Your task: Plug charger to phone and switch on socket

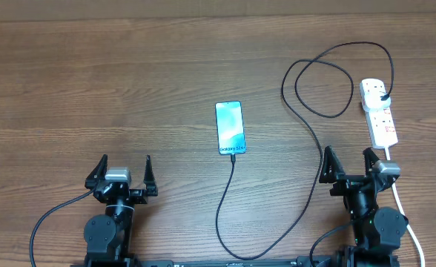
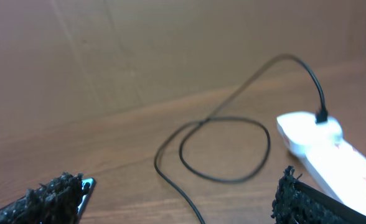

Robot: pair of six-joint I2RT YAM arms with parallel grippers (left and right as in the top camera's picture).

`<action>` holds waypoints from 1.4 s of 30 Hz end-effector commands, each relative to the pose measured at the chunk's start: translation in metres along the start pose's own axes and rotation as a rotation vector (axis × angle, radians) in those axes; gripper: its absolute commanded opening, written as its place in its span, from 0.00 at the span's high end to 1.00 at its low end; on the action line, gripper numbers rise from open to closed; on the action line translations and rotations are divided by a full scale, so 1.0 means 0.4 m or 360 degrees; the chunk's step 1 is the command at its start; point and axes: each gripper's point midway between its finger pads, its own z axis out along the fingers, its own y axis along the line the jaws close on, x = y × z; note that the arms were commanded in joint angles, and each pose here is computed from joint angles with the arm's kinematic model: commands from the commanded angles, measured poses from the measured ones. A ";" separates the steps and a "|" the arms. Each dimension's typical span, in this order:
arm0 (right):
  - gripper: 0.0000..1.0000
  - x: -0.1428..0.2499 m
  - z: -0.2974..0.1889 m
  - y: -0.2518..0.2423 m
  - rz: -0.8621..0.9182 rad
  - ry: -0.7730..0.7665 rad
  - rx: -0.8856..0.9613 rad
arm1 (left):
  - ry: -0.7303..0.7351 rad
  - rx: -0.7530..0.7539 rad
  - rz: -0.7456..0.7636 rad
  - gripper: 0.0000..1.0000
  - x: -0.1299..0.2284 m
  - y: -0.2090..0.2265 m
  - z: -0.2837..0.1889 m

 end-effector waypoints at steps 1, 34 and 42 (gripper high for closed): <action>0.00 -0.012 -0.005 0.003 -0.0085 -0.0057 0.0005 | -0.0013 0.0007 0.0030 0.00 -0.002 -0.001 -0.001; 0.00 -0.010 -0.004 0.019 -0.0105 -0.0053 -0.0031 | -0.0013 0.0007 0.0029 0.00 -0.002 -0.001 -0.001; 0.00 -0.010 -0.004 0.019 -0.0105 -0.0053 -0.0031 | -0.0013 0.0008 0.0029 0.01 -0.002 -0.001 -0.001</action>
